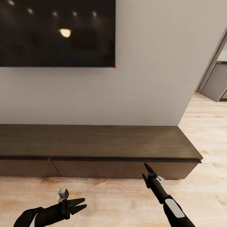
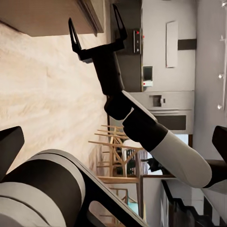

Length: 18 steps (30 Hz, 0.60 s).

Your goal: Place each of the two pumpkins and all three candles from the living room inside a cabinet in the living room (use any cabinet), then make sure every cabinet is closed, and position the cauldron so it is next to a table in the living room.

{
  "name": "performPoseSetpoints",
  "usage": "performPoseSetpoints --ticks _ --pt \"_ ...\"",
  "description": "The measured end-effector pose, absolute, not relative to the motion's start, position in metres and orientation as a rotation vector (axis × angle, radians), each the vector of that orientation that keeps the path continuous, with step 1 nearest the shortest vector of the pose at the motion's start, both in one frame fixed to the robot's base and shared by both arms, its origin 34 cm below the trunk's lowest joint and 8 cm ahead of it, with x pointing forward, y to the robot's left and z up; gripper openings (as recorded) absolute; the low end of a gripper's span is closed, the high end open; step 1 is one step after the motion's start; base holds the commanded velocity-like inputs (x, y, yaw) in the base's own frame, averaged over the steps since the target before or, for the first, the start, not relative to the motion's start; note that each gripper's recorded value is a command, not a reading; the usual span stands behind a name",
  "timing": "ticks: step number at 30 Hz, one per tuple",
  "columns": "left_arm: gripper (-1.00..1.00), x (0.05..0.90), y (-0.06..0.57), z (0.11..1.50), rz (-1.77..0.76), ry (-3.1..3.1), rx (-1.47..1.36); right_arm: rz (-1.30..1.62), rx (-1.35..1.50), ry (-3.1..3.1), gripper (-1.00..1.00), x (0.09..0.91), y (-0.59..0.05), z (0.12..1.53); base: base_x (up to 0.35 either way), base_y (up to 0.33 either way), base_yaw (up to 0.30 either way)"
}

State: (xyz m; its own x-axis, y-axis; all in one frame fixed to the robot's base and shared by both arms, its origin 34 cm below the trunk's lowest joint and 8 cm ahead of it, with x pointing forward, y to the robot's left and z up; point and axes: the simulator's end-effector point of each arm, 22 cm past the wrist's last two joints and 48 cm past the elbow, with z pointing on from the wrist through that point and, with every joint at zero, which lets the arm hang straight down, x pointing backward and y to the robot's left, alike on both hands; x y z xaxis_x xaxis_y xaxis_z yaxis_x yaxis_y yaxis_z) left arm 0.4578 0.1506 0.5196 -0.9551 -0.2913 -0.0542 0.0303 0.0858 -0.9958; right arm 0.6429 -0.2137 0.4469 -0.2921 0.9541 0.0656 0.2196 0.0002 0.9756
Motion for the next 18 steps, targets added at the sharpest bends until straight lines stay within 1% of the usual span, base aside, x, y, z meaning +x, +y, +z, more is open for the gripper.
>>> performPoseSetpoints --ticks 18 --pt "1.0 0.456 0.1499 0.5112 -1.961 2.121 -0.264 1.341 1.239 1.585 1.0 0.6409 -0.2142 0.4377 0.008 0.005 0.0"
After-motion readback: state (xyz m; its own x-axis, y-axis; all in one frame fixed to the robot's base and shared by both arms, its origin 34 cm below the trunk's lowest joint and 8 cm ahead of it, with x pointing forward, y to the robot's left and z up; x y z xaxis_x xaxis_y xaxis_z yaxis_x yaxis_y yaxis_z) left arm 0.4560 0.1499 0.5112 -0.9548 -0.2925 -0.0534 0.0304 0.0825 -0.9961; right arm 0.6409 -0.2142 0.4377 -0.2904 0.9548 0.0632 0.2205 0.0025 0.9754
